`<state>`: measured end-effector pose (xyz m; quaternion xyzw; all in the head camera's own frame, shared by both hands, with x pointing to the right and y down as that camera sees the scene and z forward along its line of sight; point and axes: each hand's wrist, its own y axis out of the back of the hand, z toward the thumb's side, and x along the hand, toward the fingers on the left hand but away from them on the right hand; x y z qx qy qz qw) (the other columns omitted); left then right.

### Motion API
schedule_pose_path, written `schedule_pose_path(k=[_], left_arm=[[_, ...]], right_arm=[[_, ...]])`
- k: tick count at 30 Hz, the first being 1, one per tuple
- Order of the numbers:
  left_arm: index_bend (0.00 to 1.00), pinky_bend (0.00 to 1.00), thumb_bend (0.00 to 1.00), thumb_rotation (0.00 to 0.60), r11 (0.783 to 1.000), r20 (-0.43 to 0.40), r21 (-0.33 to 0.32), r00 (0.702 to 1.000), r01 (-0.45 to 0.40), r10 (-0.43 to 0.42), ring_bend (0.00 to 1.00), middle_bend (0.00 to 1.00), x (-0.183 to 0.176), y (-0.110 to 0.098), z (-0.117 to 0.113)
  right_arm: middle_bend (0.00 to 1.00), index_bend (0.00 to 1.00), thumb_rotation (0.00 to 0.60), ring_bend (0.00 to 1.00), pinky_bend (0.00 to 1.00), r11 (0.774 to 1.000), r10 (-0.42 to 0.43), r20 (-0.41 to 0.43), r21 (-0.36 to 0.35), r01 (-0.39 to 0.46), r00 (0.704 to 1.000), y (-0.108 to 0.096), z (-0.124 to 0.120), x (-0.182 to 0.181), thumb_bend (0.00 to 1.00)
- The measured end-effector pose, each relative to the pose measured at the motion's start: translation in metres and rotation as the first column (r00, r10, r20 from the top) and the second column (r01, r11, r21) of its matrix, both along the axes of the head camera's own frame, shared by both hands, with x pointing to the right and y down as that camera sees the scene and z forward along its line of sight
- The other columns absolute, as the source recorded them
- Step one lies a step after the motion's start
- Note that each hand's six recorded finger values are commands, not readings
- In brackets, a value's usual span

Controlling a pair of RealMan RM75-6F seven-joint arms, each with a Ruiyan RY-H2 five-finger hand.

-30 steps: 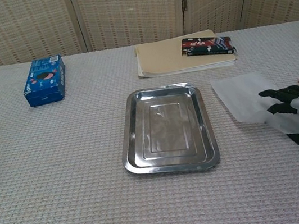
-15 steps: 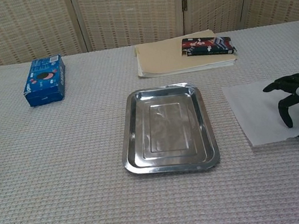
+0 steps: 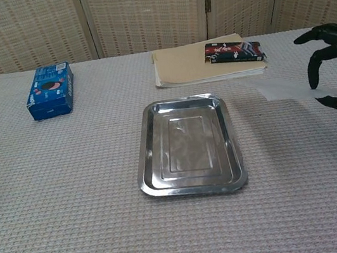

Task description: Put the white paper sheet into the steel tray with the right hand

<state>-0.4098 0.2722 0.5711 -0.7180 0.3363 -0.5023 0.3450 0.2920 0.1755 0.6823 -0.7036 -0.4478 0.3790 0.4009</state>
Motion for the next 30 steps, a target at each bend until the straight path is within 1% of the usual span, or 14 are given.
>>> schedule_pose_path(k=[1, 4, 6, 8, 12, 22, 27, 28, 30], left_arm=[[0.0, 0.0, 0.74, 0.6, 1.0, -0.001, 0.0, 1.0, 0.0, 0.0, 0.0, 0.0, 0.0, 0.0, 0.0], [0.0, 0.0, 0.74, 0.6, 1.0, -0.006, 0.002, 1.0, 0.001, -0.001, 0.0, 0.0, 0.0, 0.0, -0.001], [0.0, 0.0, 0.74, 0.6, 1.0, -0.008, 0.006, 1.0, 0.002, -0.002, 0.0, 0.0, 0.0, 0.0, -0.003], [0.0, 0.0, 0.74, 0.6, 1.0, -0.013, 0.01, 1.0, 0.004, -0.004, 0.0, 0.0, 0.0, -0.001, -0.005], [0.0, 0.0, 0.74, 0.6, 1.0, -0.017, 0.01, 1.0, 0.005, -0.005, 0.0, 0.0, 0.0, -0.001, -0.006], [0.0, 0.0, 0.74, 0.6, 1.0, -0.024, 0.013, 1.0, 0.008, -0.008, 0.0, 0.0, -0.001, -0.001, -0.009], [0.0, 0.0, 0.74, 0.6, 1.0, -0.029, 0.017, 1.0, 0.011, -0.01, 0.0, 0.0, -0.002, -0.002, -0.011], [0.0, 0.0, 0.74, 0.6, 1.0, -0.031, 0.018, 0.999, 0.011, -0.01, 0.0, 0.0, -0.001, -0.002, -0.012], [0.0, 0.0, 0.74, 0.6, 1.0, -0.032, 0.019, 0.999, 0.011, -0.01, 0.0, 0.0, -0.002, -0.002, -0.012]], right_arm=[[0.18, 0.77, 0.6, 0.01, 0.0, 1.0, 0.01, 0.039, 0.027, -0.011, 0.999, -0.003, -0.004, -0.007, 0.59], [0.18, 0.77, 0.6, 0.01, 0.0, 0.997, 0.004, 0.125, 0.072, -0.013, 0.992, -0.008, -0.01, -0.031, 0.59], [0.19, 0.77, 0.6, 0.02, 0.0, 0.996, -0.012, 0.16, 0.093, -0.002, 0.987, -0.009, -0.013, -0.045, 0.59], [0.19, 0.77, 0.6, 0.02, 0.0, 0.995, -0.032, 0.175, 0.103, 0.014, 0.984, -0.008, -0.012, -0.058, 0.58], [0.19, 0.77, 0.6, 0.02, 0.0, 0.995, -0.06, 0.16, 0.09, 0.046, 0.985, -0.002, -0.003, -0.08, 0.58], [0.19, 0.77, 0.6, 0.03, 0.0, 0.996, -0.086, 0.078, -0.01, 0.087, 0.993, 0.013, 0.031, -0.125, 0.59], [0.18, 0.77, 0.6, 0.05, 0.0, 0.993, -0.107, 0.049, -0.048, 0.109, 0.993, 0.02, 0.042, -0.144, 0.58], [0.18, 0.75, 0.6, 0.05, 0.0, 0.992, -0.111, 0.043, -0.055, 0.114, 0.993, 0.021, 0.044, -0.147, 0.58], [0.16, 0.69, 0.6, 0.05, 0.0, 0.99, -0.119, 0.034, -0.066, 0.121, 0.992, 0.023, 0.047, -0.15, 0.58]])
